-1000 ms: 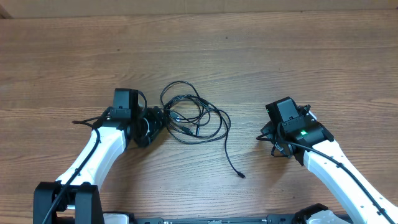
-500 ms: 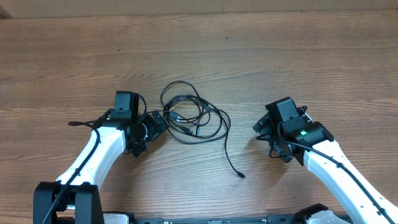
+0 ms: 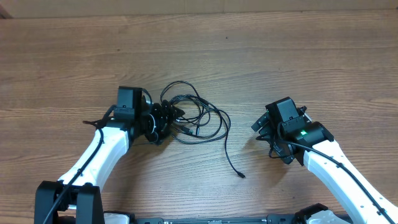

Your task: Untangle cables

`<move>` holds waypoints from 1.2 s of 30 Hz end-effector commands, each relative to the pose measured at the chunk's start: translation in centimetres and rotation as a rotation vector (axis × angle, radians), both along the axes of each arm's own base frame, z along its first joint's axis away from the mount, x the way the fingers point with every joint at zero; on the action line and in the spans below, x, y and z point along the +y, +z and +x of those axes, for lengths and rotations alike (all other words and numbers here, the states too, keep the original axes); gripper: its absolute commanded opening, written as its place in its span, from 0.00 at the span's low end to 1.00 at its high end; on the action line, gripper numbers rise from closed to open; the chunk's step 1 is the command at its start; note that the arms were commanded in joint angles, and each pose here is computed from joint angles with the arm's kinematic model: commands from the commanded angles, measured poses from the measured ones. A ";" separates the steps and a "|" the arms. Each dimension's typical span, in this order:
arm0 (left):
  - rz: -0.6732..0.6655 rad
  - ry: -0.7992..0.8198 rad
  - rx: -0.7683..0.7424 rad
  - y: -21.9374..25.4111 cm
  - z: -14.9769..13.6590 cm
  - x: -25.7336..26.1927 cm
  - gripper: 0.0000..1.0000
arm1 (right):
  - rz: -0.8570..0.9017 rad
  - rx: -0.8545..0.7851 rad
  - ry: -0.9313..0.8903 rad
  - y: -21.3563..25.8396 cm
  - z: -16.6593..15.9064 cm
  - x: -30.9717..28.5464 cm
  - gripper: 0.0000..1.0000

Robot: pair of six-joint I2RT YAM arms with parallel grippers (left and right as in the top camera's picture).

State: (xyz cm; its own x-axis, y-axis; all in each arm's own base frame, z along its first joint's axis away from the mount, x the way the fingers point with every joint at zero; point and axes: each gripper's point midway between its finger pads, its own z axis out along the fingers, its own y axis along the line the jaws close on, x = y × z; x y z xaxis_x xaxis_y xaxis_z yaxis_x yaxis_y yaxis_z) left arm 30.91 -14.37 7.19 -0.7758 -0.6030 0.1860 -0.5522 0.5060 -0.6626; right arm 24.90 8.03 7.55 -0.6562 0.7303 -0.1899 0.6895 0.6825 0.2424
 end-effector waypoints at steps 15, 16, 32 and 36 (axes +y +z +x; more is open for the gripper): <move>0.273 0.156 -0.099 -1.1 2.4 1.1 0.44 | -0.002 0.000 -0.005 0.0 -0.1 -0.1 1.00; 0.266 0.159 -0.100 -1.1 2.5 0.8 0.42 | -0.002 0.001 -0.005 0.0 -0.1 -0.1 1.00; 0.297 0.128 -0.071 -3.6 2.3 -0.7 0.04 | -0.002 0.001 -0.005 0.0 -0.1 -0.1 1.00; 0.282 0.125 -0.083 -3.3 2.6 -0.9 0.04 | -0.002 0.001 -0.005 0.0 -0.1 -0.1 1.00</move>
